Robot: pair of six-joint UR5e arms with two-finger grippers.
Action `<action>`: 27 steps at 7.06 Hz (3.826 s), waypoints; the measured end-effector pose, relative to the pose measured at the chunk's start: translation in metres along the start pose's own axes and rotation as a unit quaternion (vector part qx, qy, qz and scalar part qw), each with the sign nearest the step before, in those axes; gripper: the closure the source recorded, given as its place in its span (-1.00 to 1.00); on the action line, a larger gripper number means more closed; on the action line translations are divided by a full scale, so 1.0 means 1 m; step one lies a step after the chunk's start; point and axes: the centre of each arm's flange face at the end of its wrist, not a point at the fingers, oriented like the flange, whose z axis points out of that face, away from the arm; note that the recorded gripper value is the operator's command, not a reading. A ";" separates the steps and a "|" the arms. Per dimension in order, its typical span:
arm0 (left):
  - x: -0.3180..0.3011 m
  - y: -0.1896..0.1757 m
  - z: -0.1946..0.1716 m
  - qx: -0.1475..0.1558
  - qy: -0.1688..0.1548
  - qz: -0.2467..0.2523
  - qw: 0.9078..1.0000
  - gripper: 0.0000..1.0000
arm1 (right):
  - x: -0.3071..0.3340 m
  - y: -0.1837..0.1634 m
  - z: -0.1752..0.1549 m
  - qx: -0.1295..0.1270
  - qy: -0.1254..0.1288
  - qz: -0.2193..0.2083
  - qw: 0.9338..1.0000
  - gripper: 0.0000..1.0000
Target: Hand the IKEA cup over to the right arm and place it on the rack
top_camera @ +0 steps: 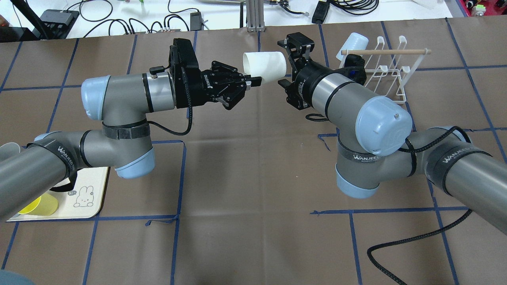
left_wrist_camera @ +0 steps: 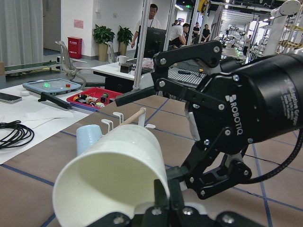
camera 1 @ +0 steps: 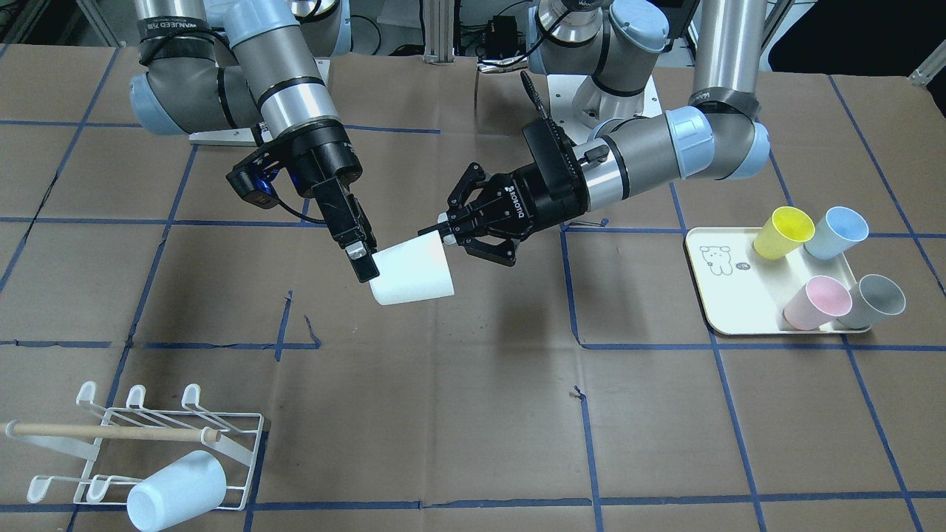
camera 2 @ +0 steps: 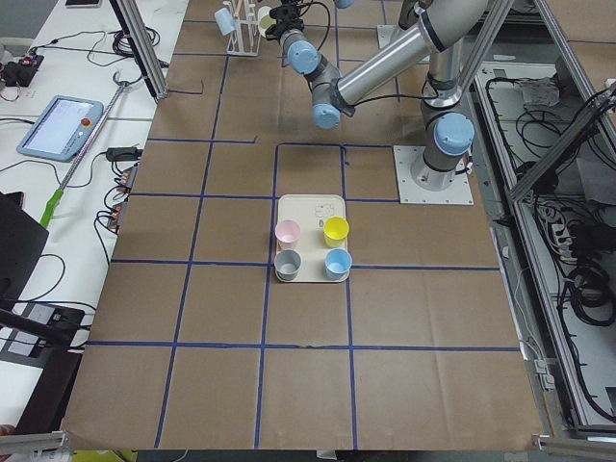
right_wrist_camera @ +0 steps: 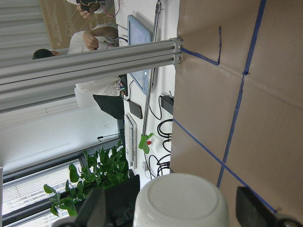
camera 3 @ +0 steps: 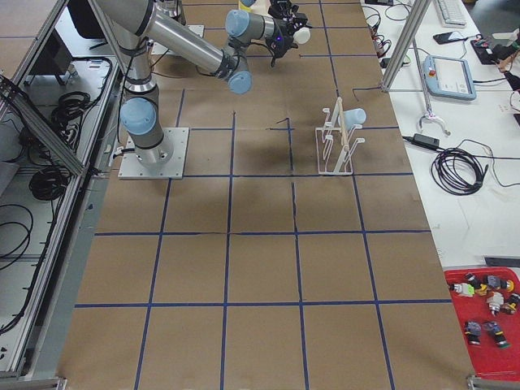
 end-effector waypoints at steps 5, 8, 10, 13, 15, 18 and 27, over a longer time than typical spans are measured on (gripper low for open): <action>0.002 -0.001 0.001 -0.001 0.000 -0.003 1.000 0.87 | 0.005 0.004 0.009 -0.006 0.011 0.000 1.000 -0.93; 0.002 -0.001 0.001 -0.001 0.000 -0.007 1.000 0.86 | 0.002 0.013 0.011 -0.013 0.013 -0.004 1.000 -0.93; 0.002 -0.001 0.001 -0.001 -0.001 -0.007 1.000 0.86 | 0.002 0.016 0.014 -0.016 0.015 -0.006 1.000 -0.59; 0.002 -0.002 0.001 -0.001 -0.001 -0.009 1.000 0.83 | 0.002 0.016 0.015 -0.019 0.016 -0.009 1.000 0.10; 0.003 -0.003 0.001 -0.001 -0.001 -0.013 1.000 0.37 | 0.003 0.017 0.015 -0.023 0.016 -0.011 1.000 0.16; 0.001 -0.005 0.001 -0.001 -0.003 -0.025 1.000 -0.69 | 0.003 0.017 0.014 -0.024 0.016 -0.012 1.000 0.17; -0.067 -0.008 -0.112 0.045 -0.098 -0.081 0.991 -0.97 | -0.032 -0.098 0.012 0.073 -0.003 -0.188 0.979 0.61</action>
